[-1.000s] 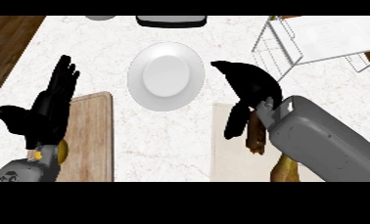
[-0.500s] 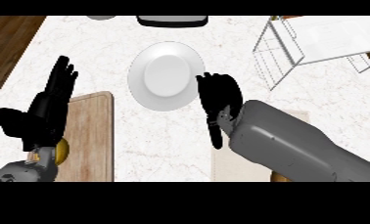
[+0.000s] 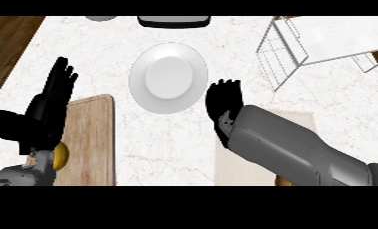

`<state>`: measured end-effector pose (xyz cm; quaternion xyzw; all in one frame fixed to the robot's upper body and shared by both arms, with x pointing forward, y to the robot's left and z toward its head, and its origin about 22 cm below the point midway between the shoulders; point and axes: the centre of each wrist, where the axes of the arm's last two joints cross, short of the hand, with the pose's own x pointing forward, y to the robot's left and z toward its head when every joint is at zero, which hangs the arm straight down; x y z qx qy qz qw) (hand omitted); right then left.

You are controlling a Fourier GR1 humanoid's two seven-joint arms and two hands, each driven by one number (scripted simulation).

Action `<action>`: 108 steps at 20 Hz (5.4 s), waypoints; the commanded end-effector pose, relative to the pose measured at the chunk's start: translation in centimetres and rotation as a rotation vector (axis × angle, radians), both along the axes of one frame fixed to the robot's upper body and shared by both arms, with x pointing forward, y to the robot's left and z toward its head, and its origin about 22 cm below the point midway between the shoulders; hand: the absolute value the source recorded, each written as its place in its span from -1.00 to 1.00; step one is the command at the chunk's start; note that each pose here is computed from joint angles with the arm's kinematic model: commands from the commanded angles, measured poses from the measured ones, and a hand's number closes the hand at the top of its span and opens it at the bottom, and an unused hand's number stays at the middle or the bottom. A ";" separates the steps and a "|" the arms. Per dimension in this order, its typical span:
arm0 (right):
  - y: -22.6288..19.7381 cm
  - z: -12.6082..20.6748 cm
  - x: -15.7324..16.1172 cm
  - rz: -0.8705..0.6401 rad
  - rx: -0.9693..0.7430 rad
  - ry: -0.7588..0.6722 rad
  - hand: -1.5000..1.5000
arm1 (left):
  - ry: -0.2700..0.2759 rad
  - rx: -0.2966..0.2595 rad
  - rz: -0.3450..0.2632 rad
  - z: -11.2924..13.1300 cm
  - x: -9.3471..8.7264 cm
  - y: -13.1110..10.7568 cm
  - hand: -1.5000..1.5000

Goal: Pick the sweet potato from the placemat and place it in the tiered shelf

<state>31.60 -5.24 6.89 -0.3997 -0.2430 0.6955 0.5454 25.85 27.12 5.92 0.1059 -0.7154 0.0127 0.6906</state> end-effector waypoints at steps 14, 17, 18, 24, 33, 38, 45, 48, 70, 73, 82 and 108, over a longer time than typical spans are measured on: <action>-2.8 -0.7 -0.3 -0.124 -0.204 -0.021 -1.00 | 0.002 0.008 0.038 0.3 0.5 0.2 0.00; -4.8 -2.8 -1.4 -0.126 -0.216 0.000 -1.00 | -0.006 -0.005 0.019 -0.6 0.2 -0.1 0.00; -4.2 -2.4 -1.2 -0.126 -0.197 0.010 -1.00 | 0.005 -0.009 0.045 -0.4 -0.8 -0.4 0.00; -5.4 -4.0 -1.6 -0.121 -0.170 0.001 -1.00 | -0.013 -0.010 0.020 0.5 -0.8 0.4 0.00; -7.9 -5.9 -1.9 -0.128 -0.162 -0.003 -1.00 | -0.011 0.004 0.009 1.0 0.7 0.9 0.00; -7.2 -7.9 -1.3 -0.157 -0.170 0.078 1.00 | -0.024 0.012 0.004 0.1 0.5 -1.3 0.00; -9.8 -9.5 -2.3 0.012 -0.236 0.037 1.00 | -0.019 -0.007 0.006 0.0 -1.1 -0.9 0.00; -8.9 -6.8 -2.2 0.070 -0.230 -0.012 1.00 | -0.019 -0.001 0.002 0.9 0.7 2.9 0.00; -26.5 9.3 -6.0 -0.079 1.009 -0.539 1.00 | -0.004 0.000 0.053 0.2 -2.1 1.4 0.00; -28.2 13.0 -7.3 -0.141 0.983 -0.665 1.00 | -0.009 0.000 0.074 0.0 -1.0 1.7 0.00; -32.2 16.7 -6.0 -0.246 0.913 -0.775 1.00 | -0.006 -0.005 0.020 -1.1 -1.1 1.4 0.00; -34.6 10.1 8.3 -0.286 1.022 -0.940 1.00 | -0.028 0.014 -0.014 -1.0 0.5 -1.1 0.00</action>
